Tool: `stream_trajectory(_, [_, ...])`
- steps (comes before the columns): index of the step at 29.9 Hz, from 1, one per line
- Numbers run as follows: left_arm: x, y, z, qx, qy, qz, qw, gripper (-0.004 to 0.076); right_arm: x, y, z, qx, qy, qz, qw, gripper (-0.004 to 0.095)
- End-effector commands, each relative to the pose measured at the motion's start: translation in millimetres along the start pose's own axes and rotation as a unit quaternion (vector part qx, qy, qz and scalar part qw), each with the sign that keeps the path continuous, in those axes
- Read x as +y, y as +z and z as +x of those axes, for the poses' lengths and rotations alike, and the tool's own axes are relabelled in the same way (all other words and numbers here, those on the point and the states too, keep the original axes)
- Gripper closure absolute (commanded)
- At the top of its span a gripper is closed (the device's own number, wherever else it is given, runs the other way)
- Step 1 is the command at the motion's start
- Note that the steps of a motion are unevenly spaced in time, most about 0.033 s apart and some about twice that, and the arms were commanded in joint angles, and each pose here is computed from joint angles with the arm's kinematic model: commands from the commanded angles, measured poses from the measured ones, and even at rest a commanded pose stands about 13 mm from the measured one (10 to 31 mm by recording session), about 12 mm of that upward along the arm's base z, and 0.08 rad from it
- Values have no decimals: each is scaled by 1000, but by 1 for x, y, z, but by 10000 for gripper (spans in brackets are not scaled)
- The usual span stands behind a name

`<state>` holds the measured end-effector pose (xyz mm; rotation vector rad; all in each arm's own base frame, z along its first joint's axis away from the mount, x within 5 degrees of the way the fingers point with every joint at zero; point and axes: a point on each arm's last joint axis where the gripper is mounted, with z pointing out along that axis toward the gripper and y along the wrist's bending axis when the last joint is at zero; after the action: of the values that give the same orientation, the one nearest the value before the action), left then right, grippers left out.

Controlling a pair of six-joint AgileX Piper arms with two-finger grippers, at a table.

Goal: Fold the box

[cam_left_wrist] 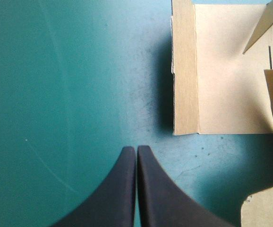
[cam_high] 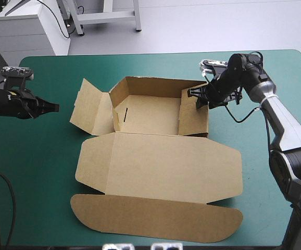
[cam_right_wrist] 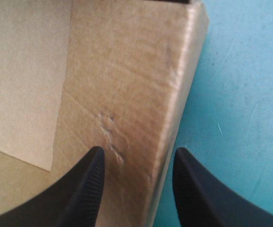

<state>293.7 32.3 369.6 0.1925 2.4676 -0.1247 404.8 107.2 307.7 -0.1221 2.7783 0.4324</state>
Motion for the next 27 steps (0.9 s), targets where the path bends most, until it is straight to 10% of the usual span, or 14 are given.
stream_trajectory(1, [-4, -19, -9, -51, -4, -3, 999, 732, 7, -16, -8, -48, -20, -22, 998, 482])
stream_trajectory(9, [-4, -19, -9, -51, -7, -3, 999, 732, -3, 26, -9, 7, -2, -20, 1000, 534])
stream_trajectory(16, [-4, -19, -9, -50, -35, -2, 998, 732, -6, 40, -9, 18, -1, -17, 1000, 929])
stream_trajectory(27, [39, -33, -3, -96, -174, -2, 980, 732, 7, 7, -25, -14, -29, -37, 999, 926])
